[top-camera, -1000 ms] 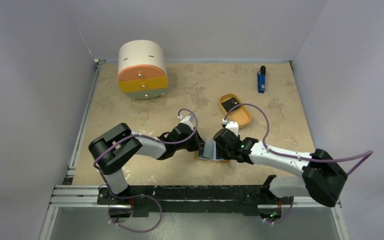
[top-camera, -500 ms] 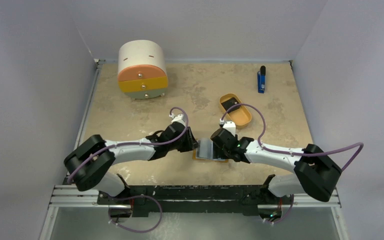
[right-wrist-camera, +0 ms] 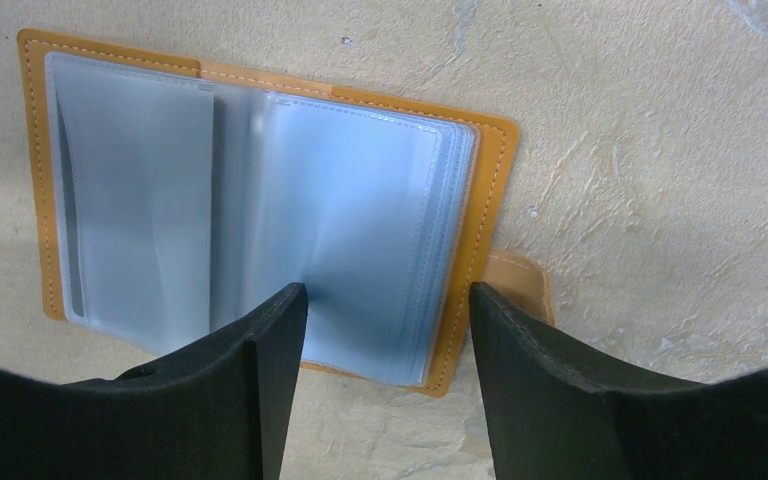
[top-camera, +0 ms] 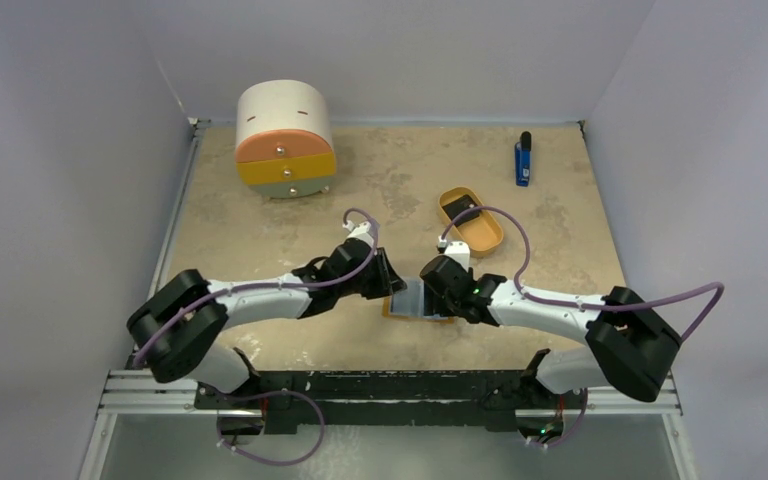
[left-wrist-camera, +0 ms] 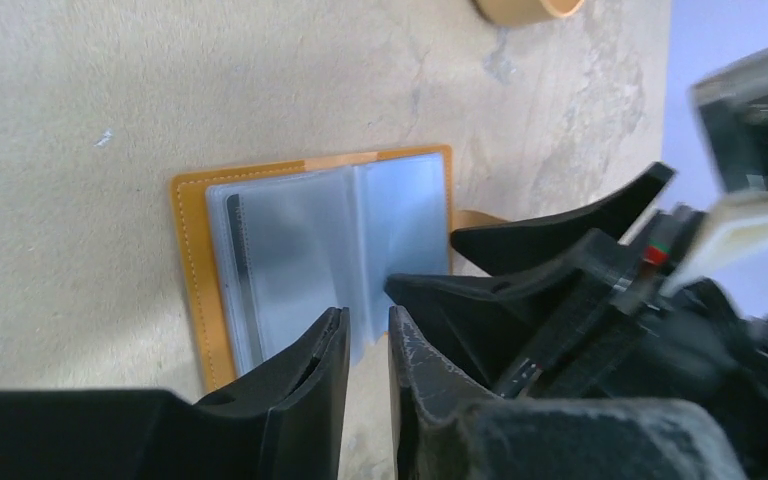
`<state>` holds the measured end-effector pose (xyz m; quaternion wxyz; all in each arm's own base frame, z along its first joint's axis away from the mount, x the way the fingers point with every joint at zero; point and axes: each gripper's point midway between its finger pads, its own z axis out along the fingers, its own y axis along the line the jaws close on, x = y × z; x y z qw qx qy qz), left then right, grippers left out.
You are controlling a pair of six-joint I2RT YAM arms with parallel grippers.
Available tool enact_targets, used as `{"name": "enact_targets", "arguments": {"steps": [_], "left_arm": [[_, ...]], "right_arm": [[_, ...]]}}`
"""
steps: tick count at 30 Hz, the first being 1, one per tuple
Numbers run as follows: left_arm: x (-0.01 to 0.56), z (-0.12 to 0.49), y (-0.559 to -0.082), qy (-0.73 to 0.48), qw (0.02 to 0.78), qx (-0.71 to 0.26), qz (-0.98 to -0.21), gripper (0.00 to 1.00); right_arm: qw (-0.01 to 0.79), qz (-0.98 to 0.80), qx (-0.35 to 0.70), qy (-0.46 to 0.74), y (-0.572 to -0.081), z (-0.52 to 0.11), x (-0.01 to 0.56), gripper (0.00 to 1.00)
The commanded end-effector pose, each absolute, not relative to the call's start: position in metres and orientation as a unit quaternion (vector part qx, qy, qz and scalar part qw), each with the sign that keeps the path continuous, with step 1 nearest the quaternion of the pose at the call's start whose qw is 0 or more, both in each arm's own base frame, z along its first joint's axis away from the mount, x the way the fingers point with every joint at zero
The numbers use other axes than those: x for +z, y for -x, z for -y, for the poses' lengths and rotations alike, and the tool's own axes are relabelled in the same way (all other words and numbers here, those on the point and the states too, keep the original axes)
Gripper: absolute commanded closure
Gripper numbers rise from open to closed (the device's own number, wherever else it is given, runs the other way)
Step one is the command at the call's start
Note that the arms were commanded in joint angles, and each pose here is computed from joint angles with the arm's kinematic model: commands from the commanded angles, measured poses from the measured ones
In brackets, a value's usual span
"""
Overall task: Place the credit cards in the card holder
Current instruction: Open the card holder at the center of the board.
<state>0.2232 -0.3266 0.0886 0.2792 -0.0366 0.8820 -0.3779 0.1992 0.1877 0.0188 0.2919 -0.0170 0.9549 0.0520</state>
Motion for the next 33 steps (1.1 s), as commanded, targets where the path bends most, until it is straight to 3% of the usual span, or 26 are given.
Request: {"name": "enact_targets", "arguments": {"steps": [1,13,26,33], "left_arm": [[0.087,0.354,-0.226,0.029,0.261,-0.421,-0.868,0.82],[0.015,0.316,-0.221,0.049,0.251,-0.319,-0.912,0.99],[-0.004,0.275,-0.212,0.069,0.263,-0.25,-0.929,1.0],[0.005,0.281,-0.215,0.071,0.268,-0.264,-0.924,1.0]], "right_arm": [[0.281,-0.958,0.053,0.016,-0.195,-0.188,0.013,0.37],[0.286,-0.956,0.061,0.007,-0.191,-0.184,0.026,0.32],[0.316,-0.944,0.091,-0.005,-0.195,-0.186,0.072,0.29],[0.363,-0.905,0.22,0.001,-0.211,-0.233,0.146,0.35]]}}
